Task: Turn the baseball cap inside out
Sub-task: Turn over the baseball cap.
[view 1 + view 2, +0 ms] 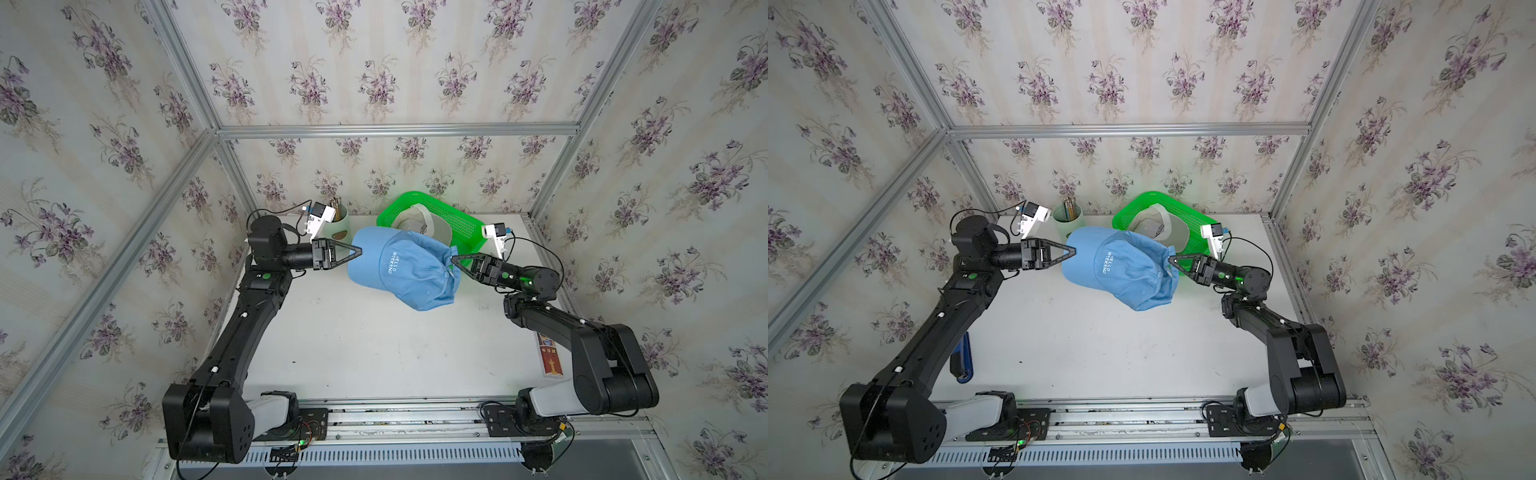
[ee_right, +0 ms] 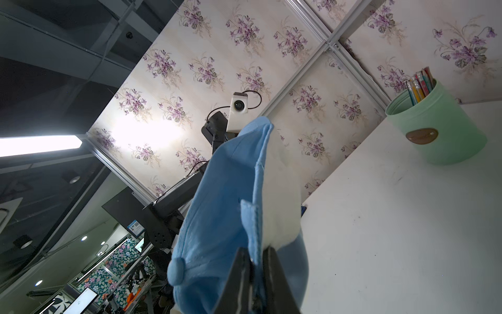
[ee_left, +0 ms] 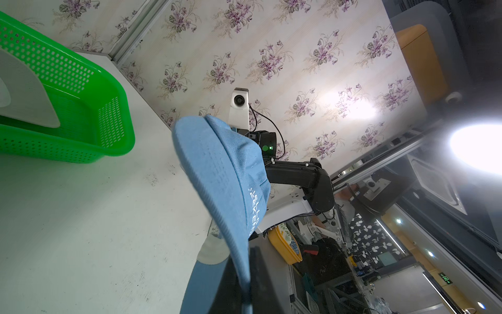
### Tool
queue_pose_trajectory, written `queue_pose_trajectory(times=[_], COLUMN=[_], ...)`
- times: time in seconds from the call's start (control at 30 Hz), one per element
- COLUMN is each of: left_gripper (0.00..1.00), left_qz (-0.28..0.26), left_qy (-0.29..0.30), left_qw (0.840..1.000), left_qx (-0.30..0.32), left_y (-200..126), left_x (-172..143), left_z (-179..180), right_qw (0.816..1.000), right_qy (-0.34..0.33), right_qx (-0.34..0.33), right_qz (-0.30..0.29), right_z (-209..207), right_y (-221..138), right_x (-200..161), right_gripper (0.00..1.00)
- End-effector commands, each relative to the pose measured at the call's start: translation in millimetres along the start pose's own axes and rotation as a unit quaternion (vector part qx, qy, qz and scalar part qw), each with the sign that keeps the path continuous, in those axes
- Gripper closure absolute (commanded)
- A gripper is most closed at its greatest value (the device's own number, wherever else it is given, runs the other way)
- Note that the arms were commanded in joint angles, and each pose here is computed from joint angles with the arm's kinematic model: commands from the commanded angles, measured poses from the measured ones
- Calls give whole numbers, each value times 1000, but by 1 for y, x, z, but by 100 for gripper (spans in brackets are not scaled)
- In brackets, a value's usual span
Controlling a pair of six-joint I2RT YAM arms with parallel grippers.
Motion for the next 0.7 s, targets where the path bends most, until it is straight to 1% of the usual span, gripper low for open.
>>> queue_pose_trajectory(times=[0.0, 0.13, 0.2, 0.27, 0.4, 0.47, 0.53, 0.6, 0.67], left_gripper=[100, 100, 99, 99, 100, 99, 98, 98, 97], left_qz=[-4, 5, 8, 13, 21, 16, 14, 20, 26], left_qy=[9, 45, 68, 68, 62, 85, 108, 133, 161], left_qw=[1000, 998, 997, 996, 997, 996, 994, 991, 987], left_qx=[19, 32, 47, 56, 29, 17, 12, -2, -1], left_y=[-1, -1, -2, -2, 4, 5, 4, 4, 3], left_x=[2, 6, 14, 22, 36, 41, 46, 52, 54], left_z=[3, -6, -9, -4, 23, 27, 25, 15, 5], right_qw=[993, 990, 989, 988, 987, 985, 983, 982, 983], right_qy=[-107, -123, -131, -135, -137, -141, -147, -148, -144], right_qx=[53, 65, 72, 77, 88, 96, 104, 107, 104], right_qz=[-7, 1, 7, 9, 11, 18, 29, 41, 53], right_z=[37, 52, 59, 64, 71, 74, 77, 75, 69], right_y=[0, 3, 5, 7, 10, 14, 18, 20, 22], right_x=[5, 11, 12, 12, 9, 6, 3, 0, -1], right_gripper=[99, 98, 98, 97, 97, 97, 97, 96, 95])
Point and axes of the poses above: each gripper's point midway between its finger pads, its own y axis out along the fingers, its own z axis along the line the jaws close on, x = y × z, the point moved 10 cm from there along -y, back along the fingers, and after that the axes turned 2 degrees about y, right-handed, at the moved point
